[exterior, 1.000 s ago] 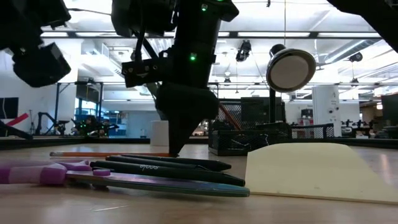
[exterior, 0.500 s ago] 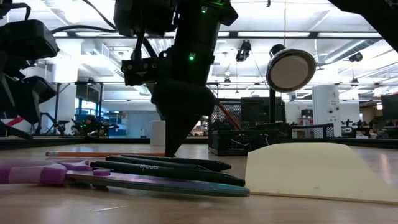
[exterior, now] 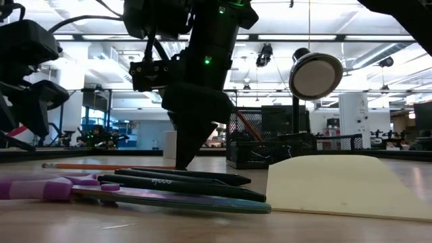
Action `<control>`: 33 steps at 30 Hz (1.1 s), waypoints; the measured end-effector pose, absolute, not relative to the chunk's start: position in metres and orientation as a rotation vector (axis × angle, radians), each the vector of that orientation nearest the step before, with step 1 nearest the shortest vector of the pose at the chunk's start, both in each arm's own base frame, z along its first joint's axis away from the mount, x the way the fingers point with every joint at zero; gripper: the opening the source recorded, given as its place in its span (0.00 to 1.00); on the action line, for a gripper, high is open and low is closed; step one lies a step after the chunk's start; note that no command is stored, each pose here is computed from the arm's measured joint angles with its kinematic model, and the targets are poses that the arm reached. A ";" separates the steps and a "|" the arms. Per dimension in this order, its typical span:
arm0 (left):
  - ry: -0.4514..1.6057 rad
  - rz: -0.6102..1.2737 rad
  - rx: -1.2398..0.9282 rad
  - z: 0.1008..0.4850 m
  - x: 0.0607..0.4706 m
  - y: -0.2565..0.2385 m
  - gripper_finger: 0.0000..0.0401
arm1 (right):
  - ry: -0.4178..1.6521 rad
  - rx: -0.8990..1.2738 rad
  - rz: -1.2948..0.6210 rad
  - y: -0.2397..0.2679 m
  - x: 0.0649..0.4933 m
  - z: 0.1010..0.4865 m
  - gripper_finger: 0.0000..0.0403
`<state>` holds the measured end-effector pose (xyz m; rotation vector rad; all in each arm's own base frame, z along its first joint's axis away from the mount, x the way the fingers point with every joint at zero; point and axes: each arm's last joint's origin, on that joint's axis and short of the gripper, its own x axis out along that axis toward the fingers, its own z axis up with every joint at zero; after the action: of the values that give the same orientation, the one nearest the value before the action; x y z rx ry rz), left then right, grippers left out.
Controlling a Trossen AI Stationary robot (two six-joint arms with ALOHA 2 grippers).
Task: Pick and place office supplies into organizer
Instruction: Put the orange pencil into the black desk organizer
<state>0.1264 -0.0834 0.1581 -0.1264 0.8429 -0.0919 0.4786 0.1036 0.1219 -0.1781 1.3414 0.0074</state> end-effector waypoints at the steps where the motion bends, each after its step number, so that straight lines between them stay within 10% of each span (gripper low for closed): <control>1: 0.850 -0.092 -0.113 0.157 0.127 -0.083 0.51 | 1.341 -0.179 0.009 0.103 0.479 0.122 0.02; 19: 1.012 0.001 -0.048 0.115 0.162 -0.077 0.50 | 1.336 -0.188 0.005 0.104 0.479 0.122 0.02; 33: 1.086 -0.053 -0.029 0.105 0.162 -0.080 0.12 | 1.323 -0.190 0.006 0.104 0.480 0.122 0.02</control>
<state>0.1619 -0.0796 0.1051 -0.0286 1.0862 -0.0525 0.4801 0.1039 0.1221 -0.1897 1.3232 0.0056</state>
